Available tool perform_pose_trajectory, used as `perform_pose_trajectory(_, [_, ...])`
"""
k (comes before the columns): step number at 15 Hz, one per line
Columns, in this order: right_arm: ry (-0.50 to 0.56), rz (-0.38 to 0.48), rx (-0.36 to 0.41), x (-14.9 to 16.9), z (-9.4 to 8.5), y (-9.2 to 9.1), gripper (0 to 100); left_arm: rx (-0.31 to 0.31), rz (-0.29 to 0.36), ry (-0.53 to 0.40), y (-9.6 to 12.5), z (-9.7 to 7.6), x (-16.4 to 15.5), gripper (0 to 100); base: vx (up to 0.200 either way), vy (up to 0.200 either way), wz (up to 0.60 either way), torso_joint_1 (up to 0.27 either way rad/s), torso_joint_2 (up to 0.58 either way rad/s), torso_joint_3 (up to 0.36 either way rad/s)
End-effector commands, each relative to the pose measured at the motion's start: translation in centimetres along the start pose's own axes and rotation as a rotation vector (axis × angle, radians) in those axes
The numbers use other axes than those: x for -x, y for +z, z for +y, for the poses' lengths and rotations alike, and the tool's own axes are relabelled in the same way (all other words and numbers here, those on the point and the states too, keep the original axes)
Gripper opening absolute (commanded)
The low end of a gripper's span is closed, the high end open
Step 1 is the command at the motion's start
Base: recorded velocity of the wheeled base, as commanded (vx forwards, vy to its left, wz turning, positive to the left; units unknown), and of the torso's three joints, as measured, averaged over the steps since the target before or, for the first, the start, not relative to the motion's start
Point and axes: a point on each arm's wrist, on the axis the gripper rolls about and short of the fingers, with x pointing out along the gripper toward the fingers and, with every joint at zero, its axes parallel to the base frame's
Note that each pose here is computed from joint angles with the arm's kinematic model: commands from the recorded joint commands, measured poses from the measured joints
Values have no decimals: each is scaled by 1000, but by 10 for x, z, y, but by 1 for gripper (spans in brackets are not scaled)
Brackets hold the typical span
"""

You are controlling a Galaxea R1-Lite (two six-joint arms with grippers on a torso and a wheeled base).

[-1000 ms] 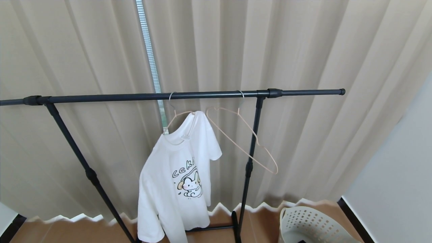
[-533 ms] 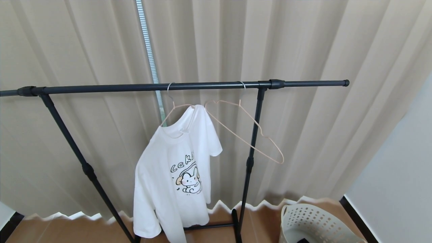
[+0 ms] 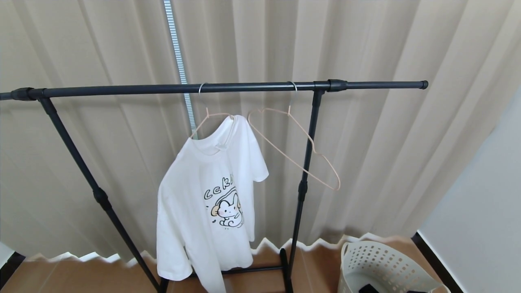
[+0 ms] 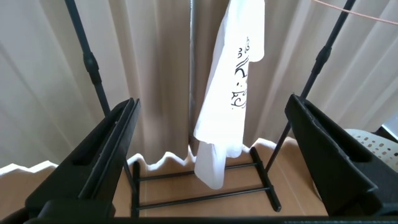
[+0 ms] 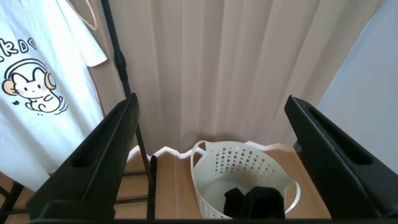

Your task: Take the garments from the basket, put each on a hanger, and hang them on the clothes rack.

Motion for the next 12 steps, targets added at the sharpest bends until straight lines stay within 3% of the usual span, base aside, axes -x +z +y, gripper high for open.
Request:
perform_pose_trajectory(1, [0, 2, 0, 0, 0, 0, 100, 0, -1, 0, 0, 0, 0, 100, 0, 0, 0, -154, 378, 217])
perform_pose_trajectory(12, [2, 2, 2, 0, 0, 0, 100, 0, 1, 0, 0, 0, 0, 100, 0, 0, 0, -202, 506, 302])
